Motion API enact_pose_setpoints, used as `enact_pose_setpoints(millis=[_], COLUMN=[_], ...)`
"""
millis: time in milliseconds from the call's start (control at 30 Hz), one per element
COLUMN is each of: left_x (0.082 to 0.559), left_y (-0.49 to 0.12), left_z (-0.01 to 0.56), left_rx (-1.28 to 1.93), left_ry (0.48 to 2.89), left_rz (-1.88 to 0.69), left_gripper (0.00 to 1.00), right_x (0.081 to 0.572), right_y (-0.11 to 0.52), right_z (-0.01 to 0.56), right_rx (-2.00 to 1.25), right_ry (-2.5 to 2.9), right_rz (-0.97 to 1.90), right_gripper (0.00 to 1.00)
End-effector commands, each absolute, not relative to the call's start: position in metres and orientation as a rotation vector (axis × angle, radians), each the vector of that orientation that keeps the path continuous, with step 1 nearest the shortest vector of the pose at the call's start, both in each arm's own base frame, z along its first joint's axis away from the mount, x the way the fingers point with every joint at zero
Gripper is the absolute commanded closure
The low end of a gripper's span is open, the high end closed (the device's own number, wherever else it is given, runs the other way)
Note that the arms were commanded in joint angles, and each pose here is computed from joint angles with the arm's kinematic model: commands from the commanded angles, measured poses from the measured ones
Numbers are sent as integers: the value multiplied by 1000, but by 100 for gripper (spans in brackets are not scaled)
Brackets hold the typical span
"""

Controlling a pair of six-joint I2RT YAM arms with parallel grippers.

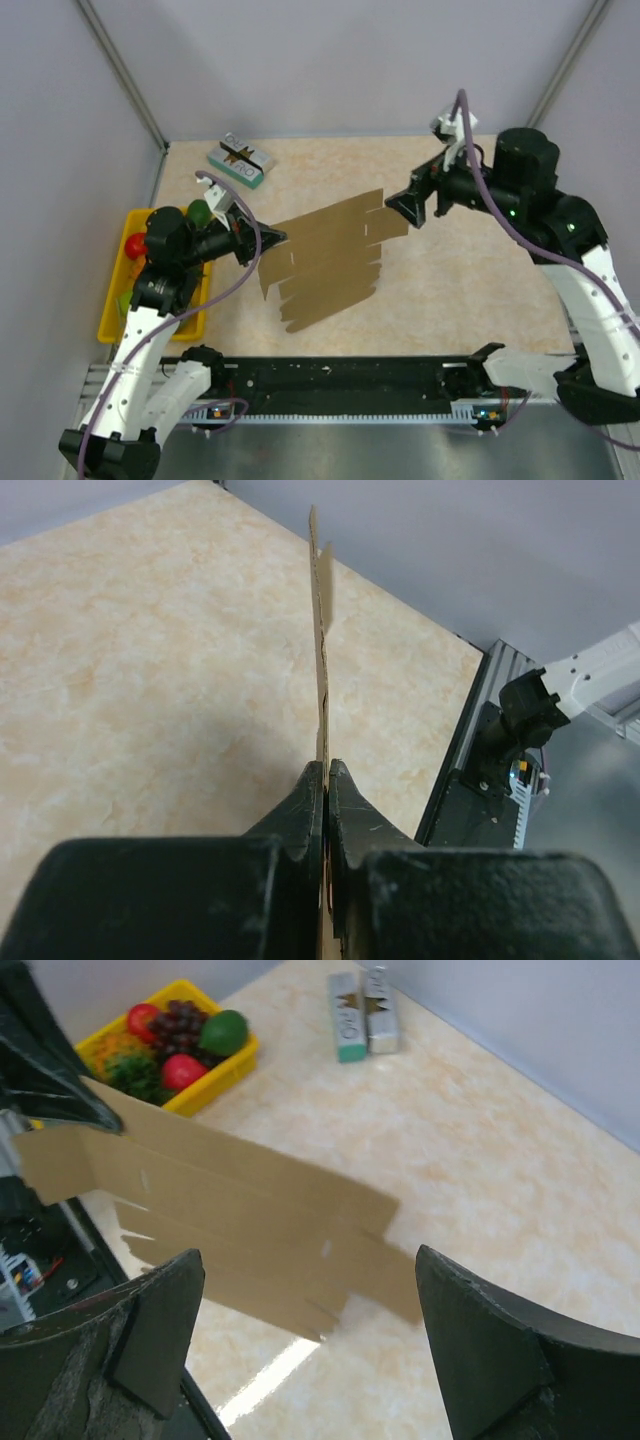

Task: Fold the paper box

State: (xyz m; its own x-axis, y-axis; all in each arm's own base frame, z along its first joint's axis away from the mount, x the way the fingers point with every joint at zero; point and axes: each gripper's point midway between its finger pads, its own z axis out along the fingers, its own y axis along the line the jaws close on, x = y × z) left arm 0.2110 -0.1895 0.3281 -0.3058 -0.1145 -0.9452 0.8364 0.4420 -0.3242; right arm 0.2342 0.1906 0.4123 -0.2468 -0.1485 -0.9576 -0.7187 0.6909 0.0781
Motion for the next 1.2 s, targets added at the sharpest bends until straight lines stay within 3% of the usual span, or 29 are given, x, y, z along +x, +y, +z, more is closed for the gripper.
enact_pose_setpoints(millis=[0,200,400,800,833,1033,1067,1167], left_x=[192,186,185,193,193,195,197,203], left_y=[-192,-195,-198,-198,-198,-196,-194,-188], left_z=[329,328,332,354,355,373,380,385], left_rx=[766,801,825,806,804,763,743,652], left_ry=[1554,1540,1521,1479,1478,1456,1457,1516], left_rz=[-1100,-1138,-1166,-1139,-1142,-1114,-1096,-1075], left_gripper=[100,100,100,100,100,100,96,67], right_x=[218,208,206,192,192,185,187,185], right_y=[264,319,340,343,343,341,341,332], right_z=[413,389,361,331,331,340,348,363], right_rx=[-1102,-1359,-1436,-1471,-1468,-1420,-1386,-1187], right_ry=[1634,1548,1582,1660,1660,1681,1673,1774], right_rz=[830,942,1040,1161,1164,1200,1203,1208], right_gripper=[15,20,31,81,92,100,100,100])
